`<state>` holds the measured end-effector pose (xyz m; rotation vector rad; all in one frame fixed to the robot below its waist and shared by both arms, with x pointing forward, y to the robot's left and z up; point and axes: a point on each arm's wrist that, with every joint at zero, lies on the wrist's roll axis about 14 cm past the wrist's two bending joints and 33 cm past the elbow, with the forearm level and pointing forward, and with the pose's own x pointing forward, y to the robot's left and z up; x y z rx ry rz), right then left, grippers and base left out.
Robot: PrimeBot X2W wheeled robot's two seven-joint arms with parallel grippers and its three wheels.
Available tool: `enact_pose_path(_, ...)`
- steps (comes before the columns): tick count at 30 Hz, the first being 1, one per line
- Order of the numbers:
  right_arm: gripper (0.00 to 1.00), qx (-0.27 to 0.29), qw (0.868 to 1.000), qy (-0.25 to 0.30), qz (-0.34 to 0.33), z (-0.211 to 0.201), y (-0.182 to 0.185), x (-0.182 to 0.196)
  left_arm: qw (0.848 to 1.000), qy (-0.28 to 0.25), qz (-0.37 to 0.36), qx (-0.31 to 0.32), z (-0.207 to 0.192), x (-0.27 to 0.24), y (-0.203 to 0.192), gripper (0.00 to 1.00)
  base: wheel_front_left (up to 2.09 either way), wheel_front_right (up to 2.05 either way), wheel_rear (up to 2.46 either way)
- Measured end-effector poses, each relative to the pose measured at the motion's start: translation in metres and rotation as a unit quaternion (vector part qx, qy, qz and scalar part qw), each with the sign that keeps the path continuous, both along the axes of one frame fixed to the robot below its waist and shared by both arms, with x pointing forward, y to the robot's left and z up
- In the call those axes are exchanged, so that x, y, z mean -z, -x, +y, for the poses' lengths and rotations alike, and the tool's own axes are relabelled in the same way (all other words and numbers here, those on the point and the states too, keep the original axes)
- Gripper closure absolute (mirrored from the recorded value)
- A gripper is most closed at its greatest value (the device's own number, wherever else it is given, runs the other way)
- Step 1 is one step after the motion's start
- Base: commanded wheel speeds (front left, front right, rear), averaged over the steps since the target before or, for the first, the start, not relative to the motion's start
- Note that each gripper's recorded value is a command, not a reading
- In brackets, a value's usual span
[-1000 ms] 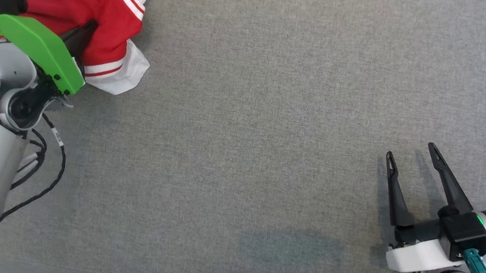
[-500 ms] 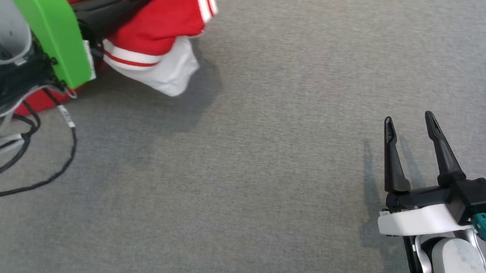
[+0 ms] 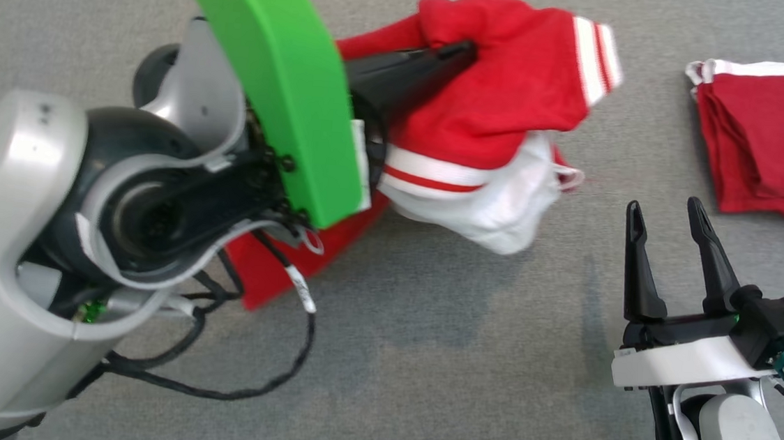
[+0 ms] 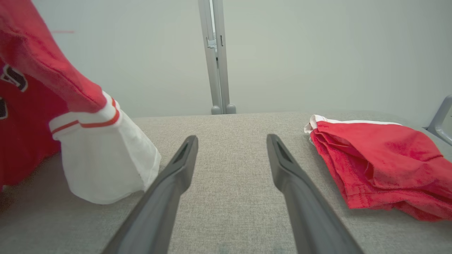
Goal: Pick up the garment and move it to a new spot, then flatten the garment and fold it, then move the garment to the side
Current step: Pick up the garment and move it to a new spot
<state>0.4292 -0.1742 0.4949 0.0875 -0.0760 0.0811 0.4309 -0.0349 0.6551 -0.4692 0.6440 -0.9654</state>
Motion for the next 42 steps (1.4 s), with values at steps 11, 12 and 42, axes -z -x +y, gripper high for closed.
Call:
enact_pose_path(11,0.00,0.049,0.999,-0.002,-0.017,-0.032,0.032,-0.020,0.998,-0.063,-0.010,0.028,-0.027,-0.024,0.040,1.00,0.00,0.00,0.00)
enact_pose_path(12,0.00,0.051,0.999,-0.001,-0.017,-0.034,0.035,-0.021,0.997,-0.070,-0.018,0.025,-0.023,-0.026,0.039,1.00,0.00,0.00,0.00)
enact_pose_path(42,0.00,-0.037,0.999,0.024,-0.022,0.026,0.024,-0.022,0.992,-0.125,0.020,0.028,0.139,-0.080,0.166,1.00,0.00,0.00,0.00)
